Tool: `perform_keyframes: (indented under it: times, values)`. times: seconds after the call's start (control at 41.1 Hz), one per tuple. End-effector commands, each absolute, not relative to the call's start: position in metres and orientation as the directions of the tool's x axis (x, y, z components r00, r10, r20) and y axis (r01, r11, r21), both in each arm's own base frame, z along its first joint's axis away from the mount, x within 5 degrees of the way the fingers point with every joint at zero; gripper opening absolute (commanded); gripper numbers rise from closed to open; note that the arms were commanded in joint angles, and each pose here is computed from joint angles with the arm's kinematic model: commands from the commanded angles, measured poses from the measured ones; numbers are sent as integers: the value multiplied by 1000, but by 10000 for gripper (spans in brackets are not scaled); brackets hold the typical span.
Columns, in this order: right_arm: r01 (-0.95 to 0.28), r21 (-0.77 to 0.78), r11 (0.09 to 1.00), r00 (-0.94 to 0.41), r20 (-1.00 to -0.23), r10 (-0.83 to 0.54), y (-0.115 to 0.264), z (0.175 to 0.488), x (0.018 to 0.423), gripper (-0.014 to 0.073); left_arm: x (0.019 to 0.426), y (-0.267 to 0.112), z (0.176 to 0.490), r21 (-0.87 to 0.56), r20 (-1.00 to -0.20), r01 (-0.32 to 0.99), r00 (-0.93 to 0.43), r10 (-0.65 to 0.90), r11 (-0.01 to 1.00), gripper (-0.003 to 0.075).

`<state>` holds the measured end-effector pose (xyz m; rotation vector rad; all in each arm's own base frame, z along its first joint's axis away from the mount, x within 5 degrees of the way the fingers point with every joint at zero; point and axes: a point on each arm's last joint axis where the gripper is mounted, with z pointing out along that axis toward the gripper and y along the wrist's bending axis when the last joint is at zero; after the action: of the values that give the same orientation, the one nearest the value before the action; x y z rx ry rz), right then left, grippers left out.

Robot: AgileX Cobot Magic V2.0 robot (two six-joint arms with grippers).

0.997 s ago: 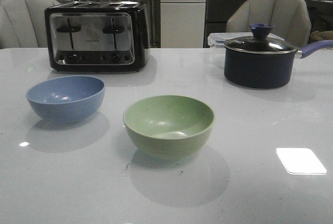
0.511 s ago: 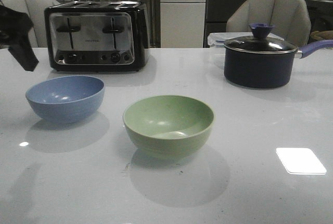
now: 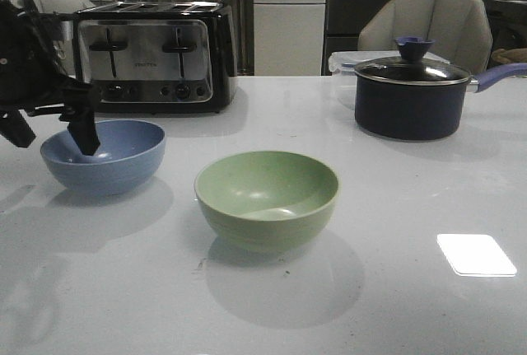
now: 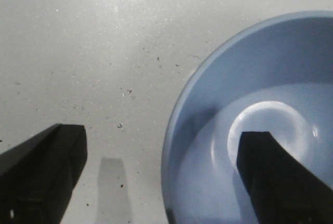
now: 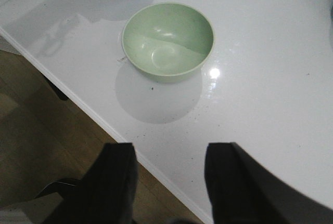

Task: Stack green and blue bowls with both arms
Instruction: 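Lower the left gripper onto the rim of the light blue bowl, then grasp the blue bowl rim with the left gripper and lift it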

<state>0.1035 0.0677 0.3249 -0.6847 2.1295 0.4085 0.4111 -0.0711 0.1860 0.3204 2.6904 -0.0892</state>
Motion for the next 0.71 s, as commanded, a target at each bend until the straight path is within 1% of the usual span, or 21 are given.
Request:
perform_keyframes:
  times: [0.0, 0.049, 0.146, 0.316, 0.486, 0.632, 0.681]
  values:
    - [-595, 38, 803, -440, -851, -286, 68, 338, 106, 426, 418, -71, 213, -20, -509, 227, -840, 185, 974, 598]
    - [-595, 38, 803, -440, -851, -286, 68, 338, 106, 426, 418, -72, 210, -22, -493, 227, -850, 187, 974, 553]
    - [-595, 38, 803, -440, -851, -286, 68, 338, 106, 426, 417, -72, 209, -25, -481, 227, -856, 188, 973, 432]
    - [-595, 38, 803, -440, -851, -286, 68, 338, 106, 426, 417, -72, 211, -26, -476, 229, -859, 189, 973, 237]
    - [-595, 38, 803, -440, -851, -286, 68, 338, 106, 426, 415, -73, 224, -46, -458, 227, -870, 182, 973, 90]
    - [-595, 38, 803, -440, -851, -286, 68, 338, 106, 426, 413, -74, 239, -57, -466, 229, -867, 177, 972, 93]
    - [-595, 38, 803, -440, -851, -286, 68, 338, 106, 426, 410, -74, 248, -64, -484, 229, -858, 170, 971, 93]
